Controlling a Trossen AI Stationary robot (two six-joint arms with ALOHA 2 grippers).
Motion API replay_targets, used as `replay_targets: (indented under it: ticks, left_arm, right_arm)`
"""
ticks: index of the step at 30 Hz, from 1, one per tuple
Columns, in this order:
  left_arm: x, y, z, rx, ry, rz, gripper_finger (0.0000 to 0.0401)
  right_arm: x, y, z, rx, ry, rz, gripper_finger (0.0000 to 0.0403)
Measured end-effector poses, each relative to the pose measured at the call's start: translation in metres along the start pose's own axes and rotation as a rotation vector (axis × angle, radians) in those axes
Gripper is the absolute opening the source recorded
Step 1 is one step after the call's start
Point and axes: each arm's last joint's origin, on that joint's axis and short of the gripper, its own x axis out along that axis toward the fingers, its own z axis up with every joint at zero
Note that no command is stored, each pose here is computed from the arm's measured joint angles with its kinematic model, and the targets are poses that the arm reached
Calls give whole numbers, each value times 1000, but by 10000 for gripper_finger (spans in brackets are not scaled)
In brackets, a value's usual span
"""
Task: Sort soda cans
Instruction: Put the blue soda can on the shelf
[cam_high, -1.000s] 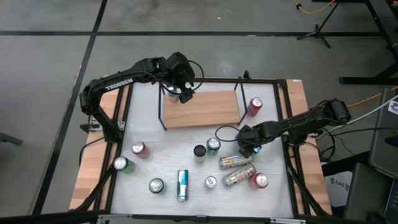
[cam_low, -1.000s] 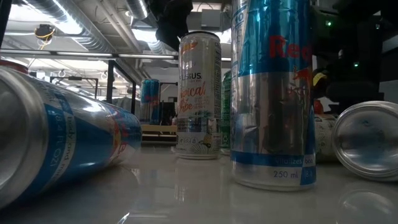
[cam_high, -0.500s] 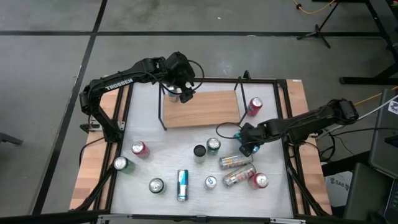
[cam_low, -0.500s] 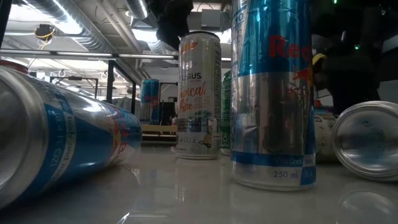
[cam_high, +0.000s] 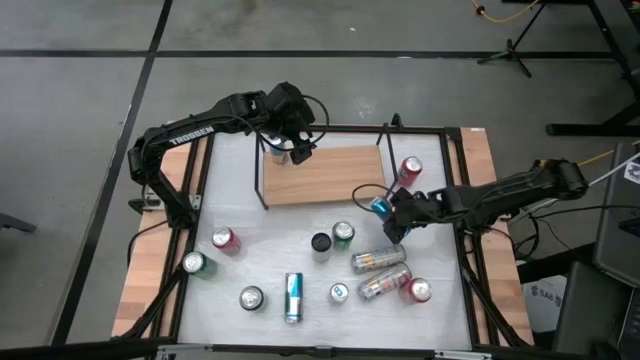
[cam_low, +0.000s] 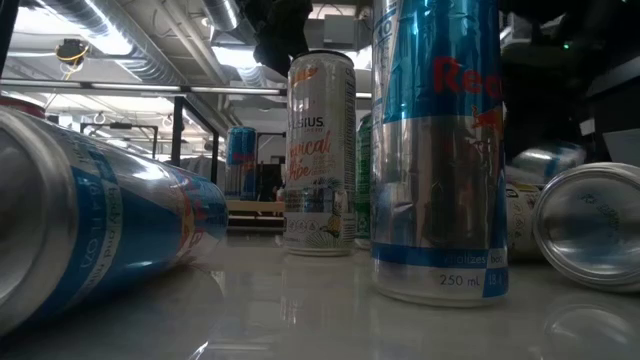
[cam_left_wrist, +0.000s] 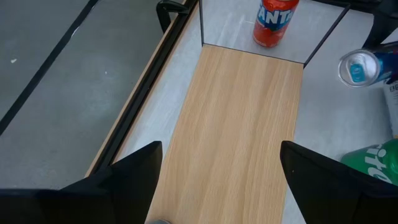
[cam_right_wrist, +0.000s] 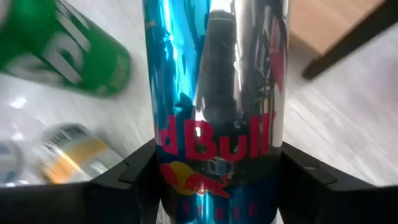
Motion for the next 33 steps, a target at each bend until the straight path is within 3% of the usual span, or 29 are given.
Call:
replay_targets:
  ticks: [12,22,28,33]
  left_arm:
    - [0,0,0,0,0,0,316]
    - [0,0,0,0,1,0,316]
    - [0,0,0,1,1,0,316]
    - [0,0,0,5,1,0,316]
  right_arm:
    - [-7,11,12,-60,-152,119,227]
    - [-9,16,21,-118,-300,104,227]
    - [-14,23,31,-190,-466,95,227]
    - [-20,26,40,-259,-626,17,227]
